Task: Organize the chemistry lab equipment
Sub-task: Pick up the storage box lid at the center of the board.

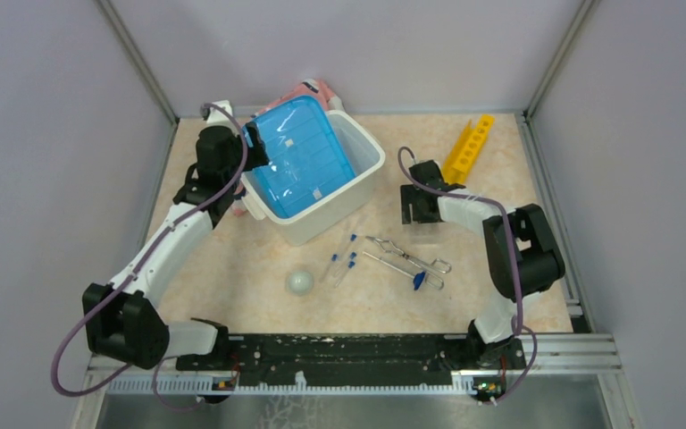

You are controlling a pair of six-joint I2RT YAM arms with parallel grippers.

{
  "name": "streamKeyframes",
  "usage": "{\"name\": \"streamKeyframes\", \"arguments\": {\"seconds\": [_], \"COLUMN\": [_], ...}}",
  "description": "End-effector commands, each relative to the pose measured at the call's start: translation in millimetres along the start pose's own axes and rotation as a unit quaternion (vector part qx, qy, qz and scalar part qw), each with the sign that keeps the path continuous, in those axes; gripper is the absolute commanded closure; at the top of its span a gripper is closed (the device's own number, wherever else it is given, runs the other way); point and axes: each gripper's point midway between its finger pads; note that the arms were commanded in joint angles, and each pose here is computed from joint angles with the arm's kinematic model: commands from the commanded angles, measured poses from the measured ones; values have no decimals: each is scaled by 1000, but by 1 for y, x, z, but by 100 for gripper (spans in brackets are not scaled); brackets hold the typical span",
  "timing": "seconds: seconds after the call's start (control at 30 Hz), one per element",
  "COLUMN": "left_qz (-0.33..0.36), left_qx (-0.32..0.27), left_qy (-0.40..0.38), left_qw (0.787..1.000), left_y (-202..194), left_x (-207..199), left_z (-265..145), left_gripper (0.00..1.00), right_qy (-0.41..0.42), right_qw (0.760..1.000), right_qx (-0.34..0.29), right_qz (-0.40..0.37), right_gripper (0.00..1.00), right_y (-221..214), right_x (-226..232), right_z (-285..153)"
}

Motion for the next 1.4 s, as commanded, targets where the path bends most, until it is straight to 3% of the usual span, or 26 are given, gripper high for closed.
{"name": "streamKeyframes", "arguments": {"seconds": [0.0,0.3,0.5,0.9,1.07,1.27,1.37], "left_qz": [-42,-71,-71,-71,-67,-66,-62], "left_qx": [-21,-32,-32,-11,0,7,9], "left_qy": [-28,-77,-144,-204,-239,-264,-272], "left_qw": [999,994,987,976,969,962,960], "left_y": [11,9,9,0,-1,-5,-6], "left_x": [7,22,11,2,-7,-13,-16], "left_z": [2,20,26,41,46,48,48], "left_gripper": [20,19,19,21,34,57,73], "right_qy": [15,15,18,9,6,4,3], "right_qw": [1000,1000,1000,999,999,999,999], "right_qx": [1,-2,-2,-30,-42,-48,-52], "right_qz": [5,3,5,11,13,14,15], "right_gripper": [25,19,14,10,9,9,9], "right_y": [-3,-2,-1,14,20,25,26], "right_x": [10,11,13,8,6,5,5], "right_z": [5,3,2,-13,-19,-23,-25]}}
Point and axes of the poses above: each gripper's point midway between its finger pads, its own z axis out along the fingers, its own x axis along the line the jaws close on, y = z × x, and after that the axes turned 3 degrees about -z, right-handed
